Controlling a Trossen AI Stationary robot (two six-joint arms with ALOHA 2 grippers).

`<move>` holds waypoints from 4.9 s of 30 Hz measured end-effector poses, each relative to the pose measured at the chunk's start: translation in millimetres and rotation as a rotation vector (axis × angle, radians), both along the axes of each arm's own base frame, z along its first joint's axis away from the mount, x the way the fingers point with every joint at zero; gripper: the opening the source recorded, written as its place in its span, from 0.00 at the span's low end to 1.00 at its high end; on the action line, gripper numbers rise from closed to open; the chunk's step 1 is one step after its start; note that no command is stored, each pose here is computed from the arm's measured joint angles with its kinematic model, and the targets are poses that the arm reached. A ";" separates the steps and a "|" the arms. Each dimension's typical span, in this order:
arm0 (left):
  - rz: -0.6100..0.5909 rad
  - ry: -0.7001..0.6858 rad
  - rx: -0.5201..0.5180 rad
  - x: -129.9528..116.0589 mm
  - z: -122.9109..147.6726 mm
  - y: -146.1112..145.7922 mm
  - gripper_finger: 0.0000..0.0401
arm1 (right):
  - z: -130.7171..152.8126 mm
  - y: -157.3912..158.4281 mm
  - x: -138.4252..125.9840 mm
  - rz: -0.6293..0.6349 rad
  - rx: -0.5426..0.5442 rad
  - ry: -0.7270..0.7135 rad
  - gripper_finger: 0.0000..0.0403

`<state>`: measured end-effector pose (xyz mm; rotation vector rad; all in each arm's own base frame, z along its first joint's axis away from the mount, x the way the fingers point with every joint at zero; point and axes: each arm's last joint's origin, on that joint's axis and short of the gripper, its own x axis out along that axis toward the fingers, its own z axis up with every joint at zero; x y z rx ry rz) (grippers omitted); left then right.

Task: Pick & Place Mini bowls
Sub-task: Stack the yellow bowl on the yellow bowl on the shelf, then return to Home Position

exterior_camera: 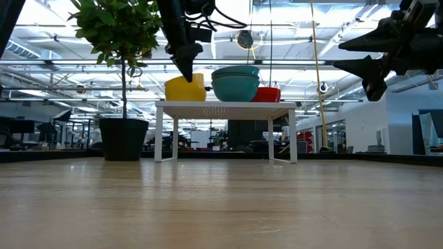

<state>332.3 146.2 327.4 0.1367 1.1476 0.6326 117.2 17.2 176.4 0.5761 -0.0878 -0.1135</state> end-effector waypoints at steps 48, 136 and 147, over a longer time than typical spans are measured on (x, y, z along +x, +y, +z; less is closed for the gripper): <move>-0.179 -0.721 -0.248 -184.3 149.2 -163.9 0.50 | 0.0 0.0 0.0 -0.001 0.000 0.000 0.38; -0.267 -1.415 -0.477 -225.6 -145.8 -179.4 0.52 | -9.3 0.0 0.1 0.000 -0.005 0.093 0.38; -0.266 -1.415 -0.477 -225.6 -145.8 -179.4 0.52 | -9.3 0.0 0.1 0.000 -0.005 0.093 0.38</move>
